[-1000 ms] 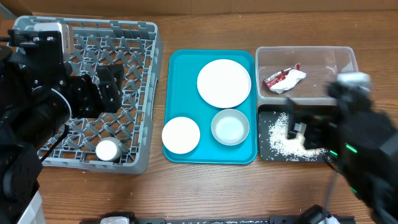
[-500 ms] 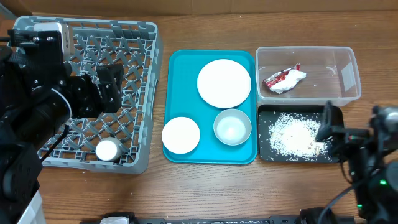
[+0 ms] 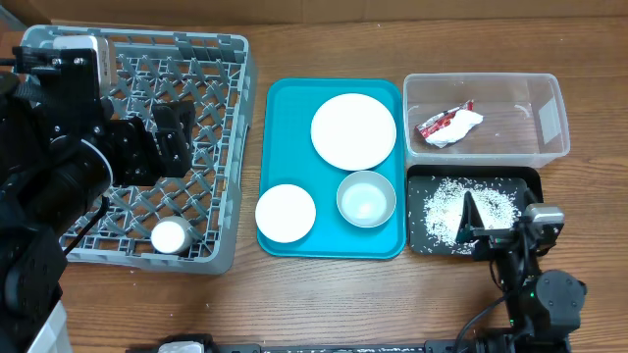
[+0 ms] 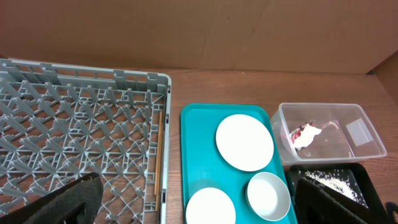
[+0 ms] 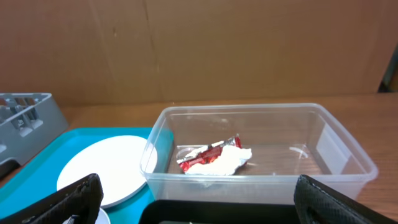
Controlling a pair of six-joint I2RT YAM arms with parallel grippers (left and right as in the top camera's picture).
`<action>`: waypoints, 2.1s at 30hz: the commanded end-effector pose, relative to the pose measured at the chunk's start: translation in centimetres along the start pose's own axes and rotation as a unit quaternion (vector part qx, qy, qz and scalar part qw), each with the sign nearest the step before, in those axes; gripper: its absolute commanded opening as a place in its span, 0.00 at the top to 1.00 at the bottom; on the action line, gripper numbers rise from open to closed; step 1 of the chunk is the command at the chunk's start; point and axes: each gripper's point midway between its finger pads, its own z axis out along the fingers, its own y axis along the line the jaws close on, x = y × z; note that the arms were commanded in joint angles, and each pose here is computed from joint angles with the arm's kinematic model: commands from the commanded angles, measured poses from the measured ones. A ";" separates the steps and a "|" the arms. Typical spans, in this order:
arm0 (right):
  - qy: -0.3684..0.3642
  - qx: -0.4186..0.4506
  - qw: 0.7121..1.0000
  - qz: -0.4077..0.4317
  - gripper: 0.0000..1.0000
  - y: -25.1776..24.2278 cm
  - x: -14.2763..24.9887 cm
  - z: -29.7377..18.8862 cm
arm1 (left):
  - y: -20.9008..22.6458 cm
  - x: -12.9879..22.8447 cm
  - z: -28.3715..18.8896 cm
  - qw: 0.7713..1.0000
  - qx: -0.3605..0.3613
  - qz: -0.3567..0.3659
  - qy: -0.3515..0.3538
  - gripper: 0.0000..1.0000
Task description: Sort waste into correct bins and load items into the dishwasher
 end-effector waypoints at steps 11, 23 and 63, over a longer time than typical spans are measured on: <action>-0.045 -0.004 0.999 -0.006 0.00 -0.4 3.9 0.9 | 0.0 -0.1 0.1 1.000 -0.002 0.007 0.000 0.00; -0.044 -0.004 0.999 -0.006 0.00 -0.4 4.0 0.9 | 0.0 -0.1 0.1 1.000 -0.002 0.007 0.000 0.00; -0.044 -0.004 0.999 -0.006 0.00 -0.4 4.0 0.9 | -9.4 18.9 22.1 0.896 -0.069 0.042 0.437 0.37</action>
